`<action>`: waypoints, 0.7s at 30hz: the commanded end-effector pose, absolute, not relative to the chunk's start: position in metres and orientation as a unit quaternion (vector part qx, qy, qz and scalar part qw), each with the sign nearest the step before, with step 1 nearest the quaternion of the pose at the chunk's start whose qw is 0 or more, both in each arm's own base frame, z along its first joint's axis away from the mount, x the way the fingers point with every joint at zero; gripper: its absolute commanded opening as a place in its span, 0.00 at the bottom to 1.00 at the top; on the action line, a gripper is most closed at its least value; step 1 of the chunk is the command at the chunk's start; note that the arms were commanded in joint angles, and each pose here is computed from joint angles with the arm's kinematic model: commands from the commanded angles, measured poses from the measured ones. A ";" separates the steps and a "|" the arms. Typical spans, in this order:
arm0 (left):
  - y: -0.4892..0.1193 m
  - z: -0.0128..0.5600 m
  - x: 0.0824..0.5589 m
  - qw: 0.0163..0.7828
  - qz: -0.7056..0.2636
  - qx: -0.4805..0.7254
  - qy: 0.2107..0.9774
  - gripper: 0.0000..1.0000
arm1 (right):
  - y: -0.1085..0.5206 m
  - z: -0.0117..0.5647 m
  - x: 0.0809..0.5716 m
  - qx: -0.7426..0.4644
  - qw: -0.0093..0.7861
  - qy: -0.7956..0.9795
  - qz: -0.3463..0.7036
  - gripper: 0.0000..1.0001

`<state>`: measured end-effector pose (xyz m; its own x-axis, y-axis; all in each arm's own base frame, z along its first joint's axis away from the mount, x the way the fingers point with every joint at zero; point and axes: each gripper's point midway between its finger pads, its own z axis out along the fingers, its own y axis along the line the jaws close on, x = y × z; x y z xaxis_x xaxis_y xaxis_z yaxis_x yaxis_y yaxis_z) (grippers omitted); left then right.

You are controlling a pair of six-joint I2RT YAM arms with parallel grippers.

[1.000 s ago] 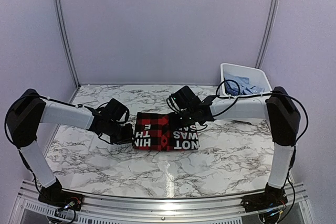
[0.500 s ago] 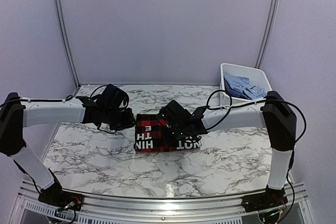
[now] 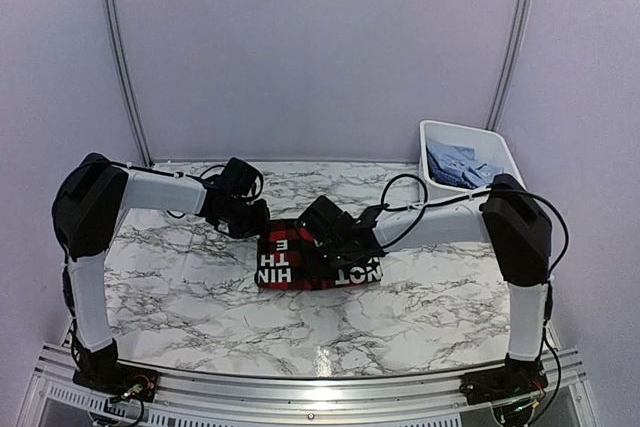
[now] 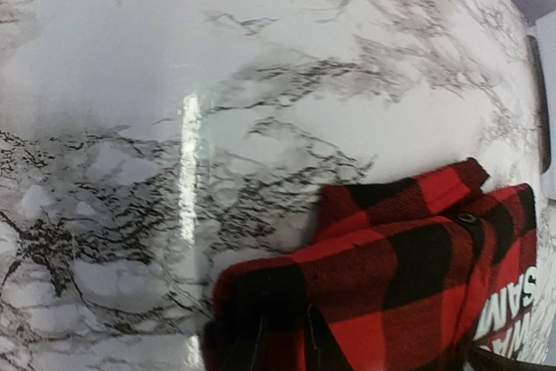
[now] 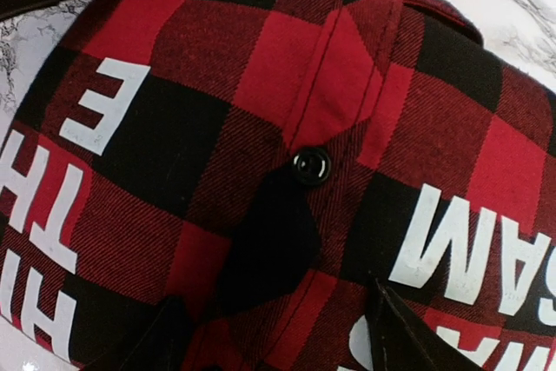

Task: Fold and stack the long sleeve shirts
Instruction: Smooth out the square-folded shirt at the center of the board.

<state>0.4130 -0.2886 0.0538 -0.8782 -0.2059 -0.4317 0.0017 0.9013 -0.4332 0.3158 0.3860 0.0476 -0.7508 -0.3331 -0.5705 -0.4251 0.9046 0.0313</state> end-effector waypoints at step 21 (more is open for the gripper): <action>-0.288 0.035 0.431 0.218 -0.253 -0.059 0.941 0.15 | 0.357 0.038 0.442 -0.128 0.299 0.938 0.121 0.58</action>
